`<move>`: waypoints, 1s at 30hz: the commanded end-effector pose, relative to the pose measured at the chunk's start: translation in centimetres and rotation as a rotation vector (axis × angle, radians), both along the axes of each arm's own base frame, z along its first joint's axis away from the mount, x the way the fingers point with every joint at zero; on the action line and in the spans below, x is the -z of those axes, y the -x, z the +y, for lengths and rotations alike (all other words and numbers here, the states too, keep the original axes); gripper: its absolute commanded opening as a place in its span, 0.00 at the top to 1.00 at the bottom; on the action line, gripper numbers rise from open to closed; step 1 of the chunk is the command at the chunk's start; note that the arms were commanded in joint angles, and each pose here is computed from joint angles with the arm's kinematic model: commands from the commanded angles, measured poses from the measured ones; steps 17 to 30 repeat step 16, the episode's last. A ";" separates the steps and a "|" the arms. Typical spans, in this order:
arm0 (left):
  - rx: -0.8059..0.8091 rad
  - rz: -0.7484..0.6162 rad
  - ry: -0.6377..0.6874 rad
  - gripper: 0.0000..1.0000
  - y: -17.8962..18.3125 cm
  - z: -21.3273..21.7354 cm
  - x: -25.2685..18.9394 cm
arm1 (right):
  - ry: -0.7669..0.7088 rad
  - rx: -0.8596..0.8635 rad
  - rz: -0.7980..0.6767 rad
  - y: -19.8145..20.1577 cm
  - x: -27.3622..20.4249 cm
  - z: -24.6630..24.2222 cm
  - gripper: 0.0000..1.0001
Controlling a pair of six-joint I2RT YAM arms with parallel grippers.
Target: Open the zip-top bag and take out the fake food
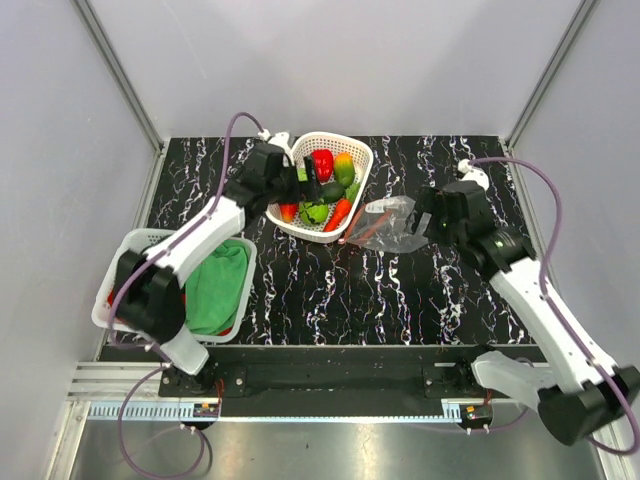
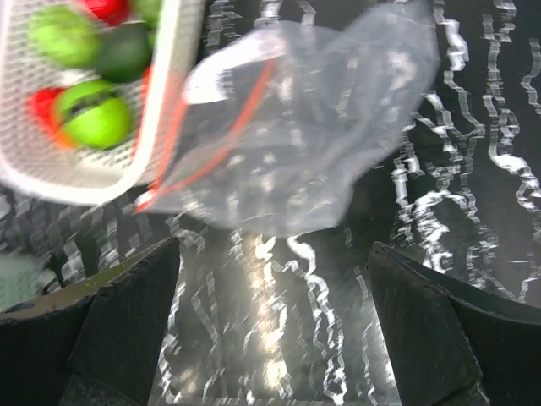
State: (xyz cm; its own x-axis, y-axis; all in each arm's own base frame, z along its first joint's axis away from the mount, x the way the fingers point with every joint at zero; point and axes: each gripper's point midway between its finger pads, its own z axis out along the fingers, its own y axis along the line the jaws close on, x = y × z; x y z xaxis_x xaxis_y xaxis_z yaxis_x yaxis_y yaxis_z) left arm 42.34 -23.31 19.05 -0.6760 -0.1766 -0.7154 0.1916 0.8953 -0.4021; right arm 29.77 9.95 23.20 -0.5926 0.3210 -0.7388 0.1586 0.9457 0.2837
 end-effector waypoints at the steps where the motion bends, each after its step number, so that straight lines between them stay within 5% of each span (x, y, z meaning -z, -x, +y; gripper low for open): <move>1: 0.073 -0.101 0.069 0.01 5.9 -3.0 -4.4 | -0.078 -0.104 -0.054 3.7 -2.5 1.0 0.00; 9: 0.311 -0.180 0.283 0.01 20.3 -8.4 -8.4 | -0.236 -0.189 -0.077 9.4 -3.8 1.5 0.00; 16: 0.471 -0.308 0.491 0.01 28.4 -9.9 -11.8 | -0.411 -0.373 -0.174 13.5 -6.1 3.8 0.00; 30: 0.471 -0.308 0.491 0.01 28.4 -9.9 -11.8 | -0.411 -0.373 -0.174 13.5 -6.1 3.8 0.00</move>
